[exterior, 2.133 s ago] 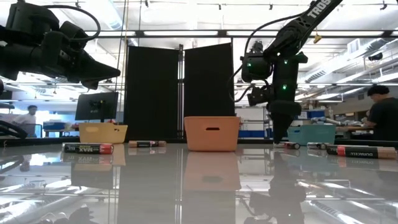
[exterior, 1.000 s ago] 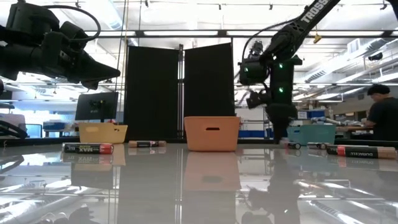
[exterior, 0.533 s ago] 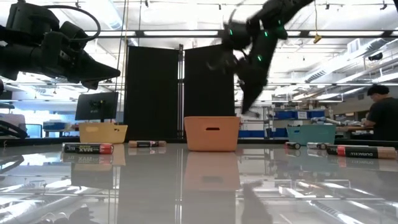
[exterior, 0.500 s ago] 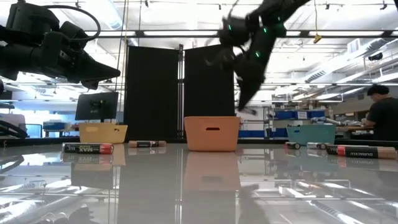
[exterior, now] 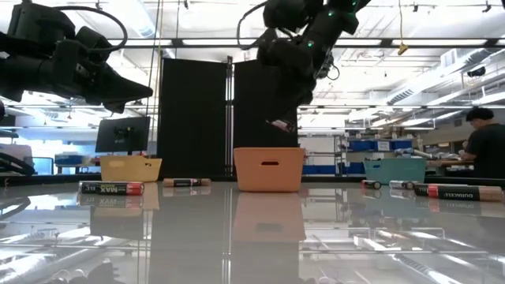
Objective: Sort batteries
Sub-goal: Put the silver battery into the orange bin
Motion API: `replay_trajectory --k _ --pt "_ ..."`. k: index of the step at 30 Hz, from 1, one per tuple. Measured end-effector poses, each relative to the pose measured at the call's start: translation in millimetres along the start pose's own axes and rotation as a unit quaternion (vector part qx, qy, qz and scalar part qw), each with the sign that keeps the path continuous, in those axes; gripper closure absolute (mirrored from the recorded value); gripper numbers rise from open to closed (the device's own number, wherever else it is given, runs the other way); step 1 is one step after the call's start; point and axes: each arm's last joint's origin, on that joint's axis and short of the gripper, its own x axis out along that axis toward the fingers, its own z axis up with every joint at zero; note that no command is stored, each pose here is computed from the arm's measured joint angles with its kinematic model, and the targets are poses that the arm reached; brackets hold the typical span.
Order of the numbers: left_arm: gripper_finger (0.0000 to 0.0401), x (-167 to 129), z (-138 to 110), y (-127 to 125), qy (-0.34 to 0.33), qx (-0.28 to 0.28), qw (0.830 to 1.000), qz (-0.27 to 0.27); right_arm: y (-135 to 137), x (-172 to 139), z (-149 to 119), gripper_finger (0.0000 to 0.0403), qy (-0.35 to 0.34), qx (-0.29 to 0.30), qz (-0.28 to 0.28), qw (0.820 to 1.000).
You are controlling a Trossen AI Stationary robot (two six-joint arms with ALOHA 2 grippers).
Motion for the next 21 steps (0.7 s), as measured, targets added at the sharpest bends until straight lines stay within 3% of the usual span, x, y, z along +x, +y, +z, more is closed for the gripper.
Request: replay_trajectory --k 14,21 --pt "0.0393 2.8 -1.3 0.4 0.007 0.0 1.0 0.002 8.9 63.4 16.8 0.0341 0.132 -0.019 -0.011 0.991" --pt "0.0393 4.5 -4.1 0.5 0.021 -0.005 1.0 0.001 3.5 90.3 11.0 0.0338 0.177 -0.03 -0.02 0.984"
